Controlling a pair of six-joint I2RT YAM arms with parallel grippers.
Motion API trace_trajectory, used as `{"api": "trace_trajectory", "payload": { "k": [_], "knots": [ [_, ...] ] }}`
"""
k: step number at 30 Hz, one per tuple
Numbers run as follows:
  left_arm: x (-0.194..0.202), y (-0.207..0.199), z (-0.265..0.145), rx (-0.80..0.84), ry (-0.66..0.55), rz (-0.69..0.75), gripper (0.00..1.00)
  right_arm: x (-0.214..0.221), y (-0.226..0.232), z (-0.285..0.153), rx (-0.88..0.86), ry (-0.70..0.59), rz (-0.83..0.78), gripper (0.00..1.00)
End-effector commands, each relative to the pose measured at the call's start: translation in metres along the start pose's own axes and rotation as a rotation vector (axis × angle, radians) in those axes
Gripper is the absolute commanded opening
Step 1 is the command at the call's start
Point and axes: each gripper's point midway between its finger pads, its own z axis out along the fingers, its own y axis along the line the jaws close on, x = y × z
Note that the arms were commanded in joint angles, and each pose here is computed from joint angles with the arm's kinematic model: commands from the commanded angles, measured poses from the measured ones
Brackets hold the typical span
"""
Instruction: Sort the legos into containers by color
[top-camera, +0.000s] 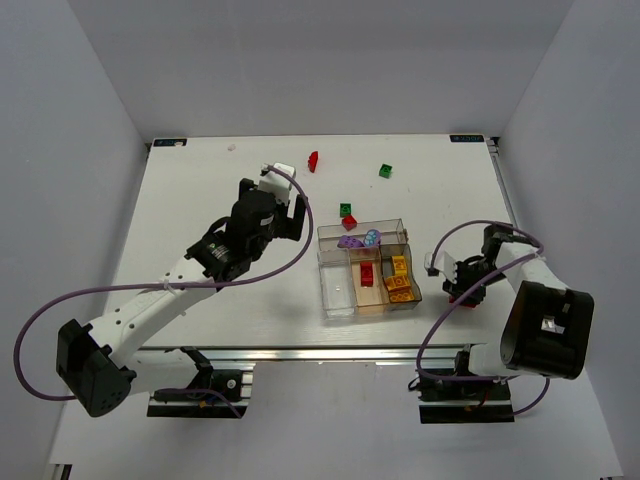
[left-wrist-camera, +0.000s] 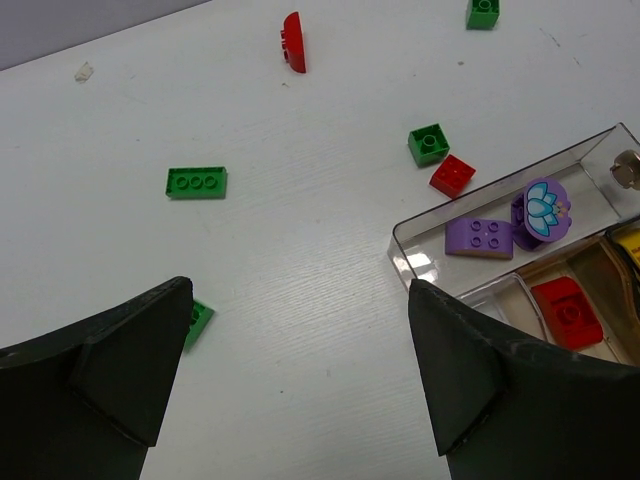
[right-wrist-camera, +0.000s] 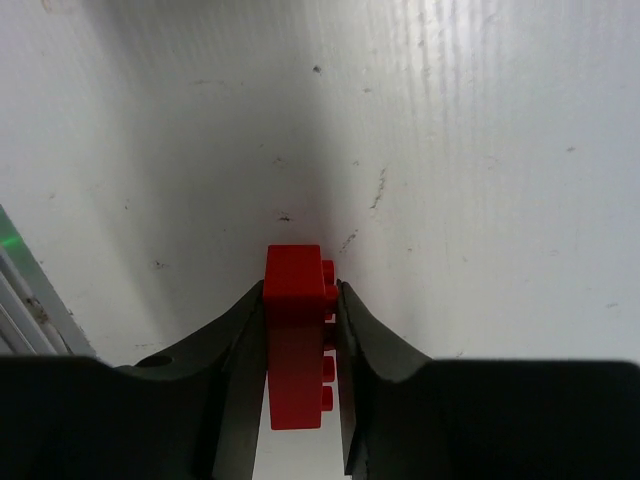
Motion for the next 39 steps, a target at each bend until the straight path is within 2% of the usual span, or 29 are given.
{"api": "trace_trajectory", "payload": {
  "k": [1, 3, 4, 8, 10, 13, 17, 20, 22, 25, 28, 33, 36, 39],
  "knots": [
    [-0.003, 0.003, -0.002, -0.017, -0.019, -0.001, 0.98, -0.033, -0.017, -0.023, 0.055, -0.111, -0.023, 0.1],
    [-0.002, 0.003, -0.001, -0.022, -0.016, -0.002, 0.98, -0.069, -0.028, -0.043, 0.094, -0.248, -0.011, 0.08],
    [-0.002, 0.004, 0.0, -0.025, -0.015, -0.003, 0.98, -0.082, -0.032, -0.051, 0.108, -0.3, -0.007, 0.0],
    [0.005, 0.004, 0.005, -0.037, 0.004, 0.005, 0.98, -0.163, -0.039, -0.091, 0.123, -0.615, -0.007, 0.0],
    [0.007, 0.004, 0.006, -0.043, 0.01, 0.01, 0.98, -0.186, -0.043, -0.103, 0.133, -0.696, -0.007, 0.0],
    [0.011, 0.005, 0.008, -0.053, 0.022, 0.016, 0.98, -0.216, -0.053, -0.107, 0.108, -0.795, 0.087, 0.0],
    [0.011, 0.007, 0.009, -0.066, 0.023, 0.022, 0.98, -0.248, -0.047, -0.094, -0.028, -0.852, 0.182, 0.0],
    [0.015, 0.008, 0.011, -0.078, 0.031, 0.031, 0.98, -0.273, -0.043, -0.083, -0.131, -0.879, 0.302, 0.0],
    [0.02, 0.009, 0.015, -0.089, 0.047, 0.04, 0.98, -0.285, -0.047, -0.076, -0.106, -0.873, 0.402, 0.0],
    [0.023, 0.01, 0.017, -0.101, 0.054, 0.045, 0.98, -0.281, -0.061, -0.064, 0.005, -0.866, 0.59, 0.0],
    [0.027, 0.013, 0.02, -0.11, 0.062, 0.045, 0.98, -0.279, -0.064, -0.049, 0.07, -0.828, 0.686, 0.0],
    [0.037, 0.005, 0.029, -0.09, 0.085, 0.055, 0.98, -0.267, -0.06, -0.019, 0.123, -0.731, 0.715, 0.01],
    [0.039, 0.001, 0.039, -0.077, 0.093, 0.032, 0.98, -0.258, -0.053, -0.004, 0.115, -0.656, 0.721, 0.07],
    [0.029, -0.005, 0.05, -0.051, 0.098, -0.004, 0.98, -0.25, -0.045, 0.006, 0.105, -0.596, 0.712, 0.18]
  ]
}}
